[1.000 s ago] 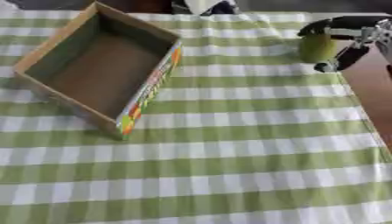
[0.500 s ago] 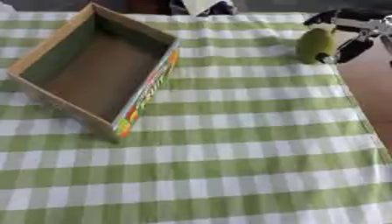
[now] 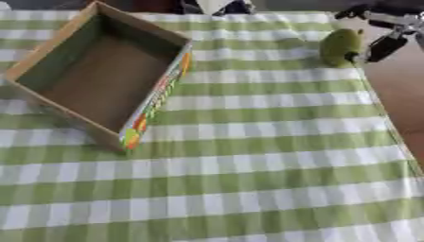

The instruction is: Pick up objects on the table and place them in the box.

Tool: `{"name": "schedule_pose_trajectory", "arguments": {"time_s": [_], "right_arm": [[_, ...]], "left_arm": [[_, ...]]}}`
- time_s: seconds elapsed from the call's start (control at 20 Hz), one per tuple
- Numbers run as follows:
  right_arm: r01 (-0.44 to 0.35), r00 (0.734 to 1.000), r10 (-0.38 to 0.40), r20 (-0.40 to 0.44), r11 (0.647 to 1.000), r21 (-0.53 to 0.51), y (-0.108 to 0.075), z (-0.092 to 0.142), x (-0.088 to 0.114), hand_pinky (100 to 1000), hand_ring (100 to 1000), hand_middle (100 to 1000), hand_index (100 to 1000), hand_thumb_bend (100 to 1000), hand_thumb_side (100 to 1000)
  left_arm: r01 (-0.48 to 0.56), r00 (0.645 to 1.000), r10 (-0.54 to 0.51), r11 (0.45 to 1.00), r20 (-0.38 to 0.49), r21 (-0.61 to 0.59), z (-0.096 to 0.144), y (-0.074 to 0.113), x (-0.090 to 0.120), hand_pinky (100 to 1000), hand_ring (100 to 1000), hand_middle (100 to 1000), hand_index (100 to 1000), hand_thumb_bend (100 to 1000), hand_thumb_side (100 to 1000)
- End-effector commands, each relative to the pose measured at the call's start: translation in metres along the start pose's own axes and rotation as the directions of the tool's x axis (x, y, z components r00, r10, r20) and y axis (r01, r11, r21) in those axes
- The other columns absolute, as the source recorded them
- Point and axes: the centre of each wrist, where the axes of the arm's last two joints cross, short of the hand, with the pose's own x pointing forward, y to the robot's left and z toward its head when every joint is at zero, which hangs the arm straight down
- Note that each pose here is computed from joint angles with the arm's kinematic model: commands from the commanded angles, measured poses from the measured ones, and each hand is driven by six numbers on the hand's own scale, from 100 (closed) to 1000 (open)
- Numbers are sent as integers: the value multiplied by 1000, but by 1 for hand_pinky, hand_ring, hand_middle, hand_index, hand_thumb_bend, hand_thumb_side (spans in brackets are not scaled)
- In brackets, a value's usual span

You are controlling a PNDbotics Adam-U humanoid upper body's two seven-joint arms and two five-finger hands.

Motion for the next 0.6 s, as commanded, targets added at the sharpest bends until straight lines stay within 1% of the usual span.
{"name": "schedule_pose_trajectory", "arguments": {"time_s": [0.05,0.2,0.4,0.6], "right_arm": [[-24,999,22,-47,999,-27,-16,14,-12,974,1000,968,1000,308,100],[-23,998,22,-62,1000,-17,-14,14,-12,971,1000,970,1000,321,100],[-1,997,-1,-82,1000,-20,-6,14,-14,977,1000,959,1000,281,100],[14,994,-18,-103,999,-45,1,12,-14,944,983,924,1000,291,100]], "left_arm": [[3,999,-3,1000,33,-10,-7,1,5,659,676,613,736,100,617],[1,999,-1,1000,35,-11,-7,1,5,660,676,613,736,100,616],[-2,999,3,1000,38,-12,-8,0,6,660,677,614,736,100,616],[-7,999,7,1000,41,-14,-9,-1,6,660,677,614,736,100,615]]}}
